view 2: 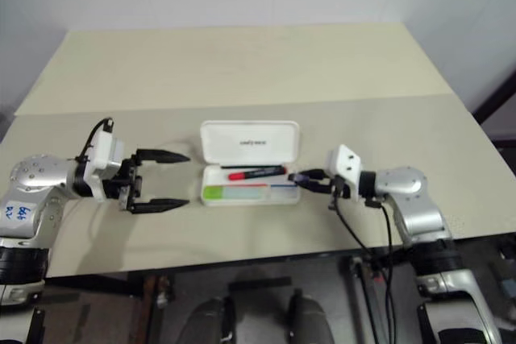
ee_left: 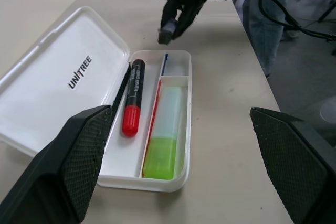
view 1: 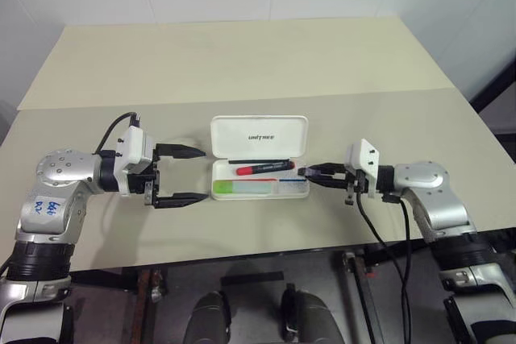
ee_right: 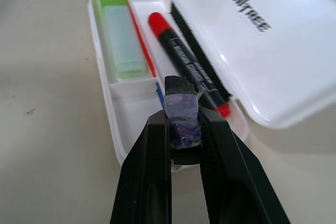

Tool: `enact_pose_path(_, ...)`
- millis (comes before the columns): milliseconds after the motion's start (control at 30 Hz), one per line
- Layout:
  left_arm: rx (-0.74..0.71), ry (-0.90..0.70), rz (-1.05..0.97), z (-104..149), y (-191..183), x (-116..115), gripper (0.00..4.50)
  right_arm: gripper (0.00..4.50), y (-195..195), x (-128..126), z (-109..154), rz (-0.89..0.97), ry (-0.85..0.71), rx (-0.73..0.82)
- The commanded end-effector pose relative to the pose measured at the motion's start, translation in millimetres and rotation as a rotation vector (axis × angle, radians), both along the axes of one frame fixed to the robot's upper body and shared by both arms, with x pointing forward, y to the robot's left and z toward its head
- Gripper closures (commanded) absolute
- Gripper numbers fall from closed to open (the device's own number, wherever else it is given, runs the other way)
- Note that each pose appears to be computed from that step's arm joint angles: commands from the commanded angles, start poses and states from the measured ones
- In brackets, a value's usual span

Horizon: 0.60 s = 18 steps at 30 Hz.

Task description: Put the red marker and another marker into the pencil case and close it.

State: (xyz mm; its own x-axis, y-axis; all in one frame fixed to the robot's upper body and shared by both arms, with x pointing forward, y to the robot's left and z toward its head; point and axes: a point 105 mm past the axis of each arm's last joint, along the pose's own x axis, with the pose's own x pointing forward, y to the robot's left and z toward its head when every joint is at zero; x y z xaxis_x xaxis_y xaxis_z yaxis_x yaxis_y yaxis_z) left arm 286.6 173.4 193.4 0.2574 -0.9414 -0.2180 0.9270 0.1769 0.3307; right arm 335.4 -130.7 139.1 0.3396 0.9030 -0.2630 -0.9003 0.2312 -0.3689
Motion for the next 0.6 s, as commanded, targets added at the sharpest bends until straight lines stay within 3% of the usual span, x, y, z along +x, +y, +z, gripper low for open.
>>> enact_pose_path(33,-0.026,-0.035,-0.003,8,-5,-6,0.00,4.12,10,2,1,0.059,-0.013,-0.011)
enact_pose_path(433,-0.034,-0.033,0.023,6,-5,-10,0.00,4.12,16,4,-11,0.075,0.058,-0.018)
enact_pose_path(467,-0.035,-0.034,0.023,6,-6,-10,0.00,3.36,17,8,-8,0.059,0.032,-0.013)
enact_pose_path(600,-0.039,-0.037,0.023,7,-7,-9,0.00,2.05,24,10,2,0.074,-0.014,0.006)
